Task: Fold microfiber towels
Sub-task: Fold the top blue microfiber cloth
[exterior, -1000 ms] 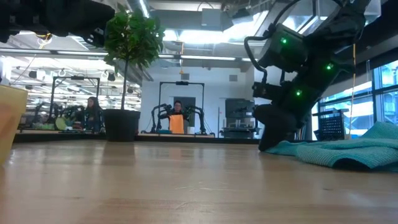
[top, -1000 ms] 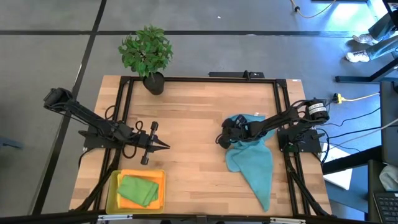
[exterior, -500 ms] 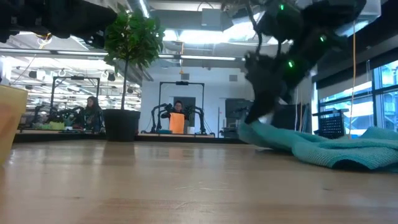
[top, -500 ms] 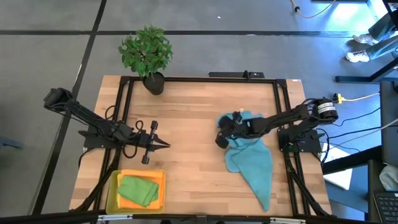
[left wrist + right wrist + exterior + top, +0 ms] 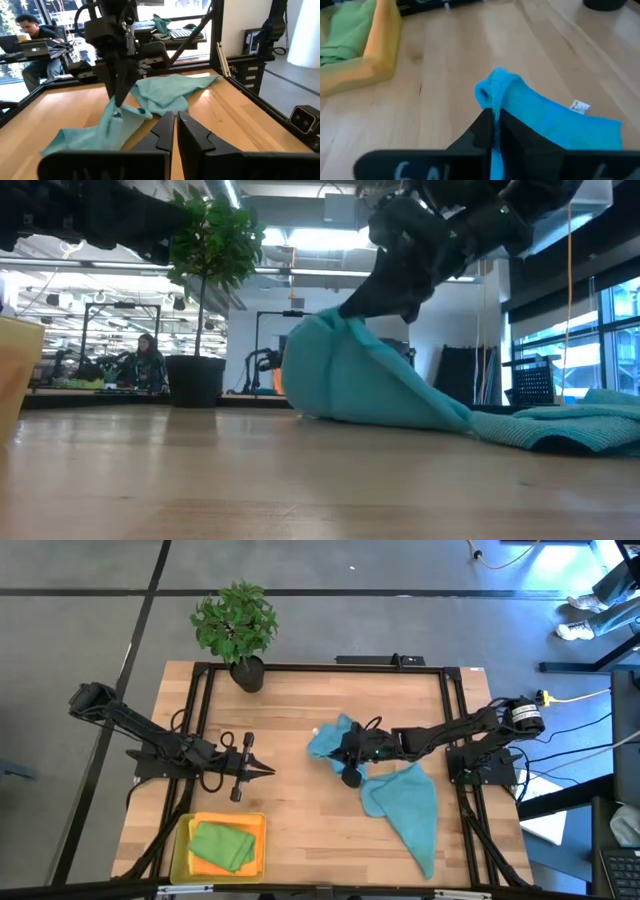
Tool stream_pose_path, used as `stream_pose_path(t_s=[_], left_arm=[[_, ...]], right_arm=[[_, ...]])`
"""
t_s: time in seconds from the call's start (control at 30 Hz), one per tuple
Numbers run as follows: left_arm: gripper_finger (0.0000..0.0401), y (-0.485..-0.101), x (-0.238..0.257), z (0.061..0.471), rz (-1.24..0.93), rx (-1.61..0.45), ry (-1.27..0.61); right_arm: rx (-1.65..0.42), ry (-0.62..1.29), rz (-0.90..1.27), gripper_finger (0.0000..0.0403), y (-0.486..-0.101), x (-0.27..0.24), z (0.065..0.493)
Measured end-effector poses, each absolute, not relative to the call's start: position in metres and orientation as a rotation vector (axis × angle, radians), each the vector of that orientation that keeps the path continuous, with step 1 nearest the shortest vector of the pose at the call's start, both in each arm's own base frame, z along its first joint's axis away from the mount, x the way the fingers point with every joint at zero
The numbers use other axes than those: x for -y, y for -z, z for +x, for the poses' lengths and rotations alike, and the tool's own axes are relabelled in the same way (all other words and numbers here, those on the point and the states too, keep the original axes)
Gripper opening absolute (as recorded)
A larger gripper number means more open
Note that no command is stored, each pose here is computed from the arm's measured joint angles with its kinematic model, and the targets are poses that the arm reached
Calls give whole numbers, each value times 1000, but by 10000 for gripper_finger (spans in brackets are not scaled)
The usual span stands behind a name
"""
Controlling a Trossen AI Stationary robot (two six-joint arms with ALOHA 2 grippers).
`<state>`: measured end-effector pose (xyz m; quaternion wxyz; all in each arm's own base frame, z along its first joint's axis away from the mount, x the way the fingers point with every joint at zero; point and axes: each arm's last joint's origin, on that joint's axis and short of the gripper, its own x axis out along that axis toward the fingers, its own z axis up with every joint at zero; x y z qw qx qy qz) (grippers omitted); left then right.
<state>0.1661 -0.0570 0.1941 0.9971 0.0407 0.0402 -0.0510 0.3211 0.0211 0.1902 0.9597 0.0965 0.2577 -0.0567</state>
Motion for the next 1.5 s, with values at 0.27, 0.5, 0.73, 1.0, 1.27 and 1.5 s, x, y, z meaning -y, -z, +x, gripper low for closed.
stream_pose_path(t_s=[0.27, 0.5, 0.73, 1.0, 1.27, 1.5], left_arm=[[14, -194, 57, 166, 82, -82, 101], [14, -194, 57, 166, 85, -86, 98], [14, -193, 57, 166, 88, -97, 98], [14, -192, 57, 166, 88, -97, 98], [14, -192, 57, 166, 90, -97, 97], [14, -192, 56, 166, 91, -102, 87]], right_arm=[[-644, 82, 215, 95, -152, -41, 324], [-693, 88, 220, 158, -124, -45, 331], [-598, -8, 32, 167, -128, -51, 337], [-569, -70, -374, 168, -129, -86, 330], [-554, -93, -412, 168, -117, -102, 335], [-559, -86, -467, 168, -105, -111, 364]])
